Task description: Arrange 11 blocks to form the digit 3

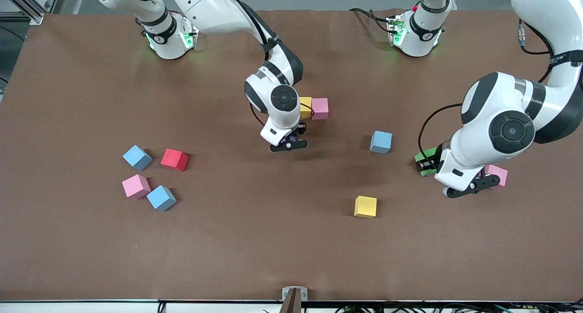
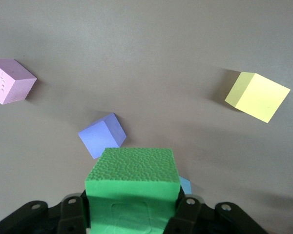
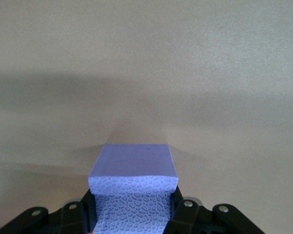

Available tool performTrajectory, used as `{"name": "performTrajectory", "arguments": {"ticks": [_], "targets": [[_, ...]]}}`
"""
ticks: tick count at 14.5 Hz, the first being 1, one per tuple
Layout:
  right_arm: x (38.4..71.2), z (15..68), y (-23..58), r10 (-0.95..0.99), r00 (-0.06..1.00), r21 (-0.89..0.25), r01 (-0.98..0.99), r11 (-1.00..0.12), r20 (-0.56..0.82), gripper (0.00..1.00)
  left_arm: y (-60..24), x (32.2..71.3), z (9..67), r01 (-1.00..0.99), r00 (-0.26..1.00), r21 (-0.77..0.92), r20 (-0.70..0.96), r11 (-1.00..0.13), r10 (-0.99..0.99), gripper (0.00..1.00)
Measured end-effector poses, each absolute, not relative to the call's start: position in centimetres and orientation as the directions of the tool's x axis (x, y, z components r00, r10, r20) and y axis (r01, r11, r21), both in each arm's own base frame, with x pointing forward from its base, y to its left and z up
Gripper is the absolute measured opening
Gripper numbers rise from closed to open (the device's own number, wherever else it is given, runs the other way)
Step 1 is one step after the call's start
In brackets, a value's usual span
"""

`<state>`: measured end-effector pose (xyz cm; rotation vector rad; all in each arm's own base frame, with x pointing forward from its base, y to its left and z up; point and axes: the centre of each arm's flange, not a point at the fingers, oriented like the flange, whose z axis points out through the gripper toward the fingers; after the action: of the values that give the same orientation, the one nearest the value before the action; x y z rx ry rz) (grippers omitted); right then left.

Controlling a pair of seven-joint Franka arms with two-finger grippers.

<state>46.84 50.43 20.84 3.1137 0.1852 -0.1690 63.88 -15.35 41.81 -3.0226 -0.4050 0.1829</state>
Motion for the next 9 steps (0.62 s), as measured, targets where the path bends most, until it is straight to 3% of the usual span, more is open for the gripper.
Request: {"name": "performTrajectory", "arguments": {"ticks": [9], "targets": [[46.73,20.84,50.46,0.083,0.99,0.018,0.086,-0.996,-0.113,0.56,-15.77,63.76,41.09,0.269,0.949,-0.066,-0.149,-0.961,0.276,0.57]]}}
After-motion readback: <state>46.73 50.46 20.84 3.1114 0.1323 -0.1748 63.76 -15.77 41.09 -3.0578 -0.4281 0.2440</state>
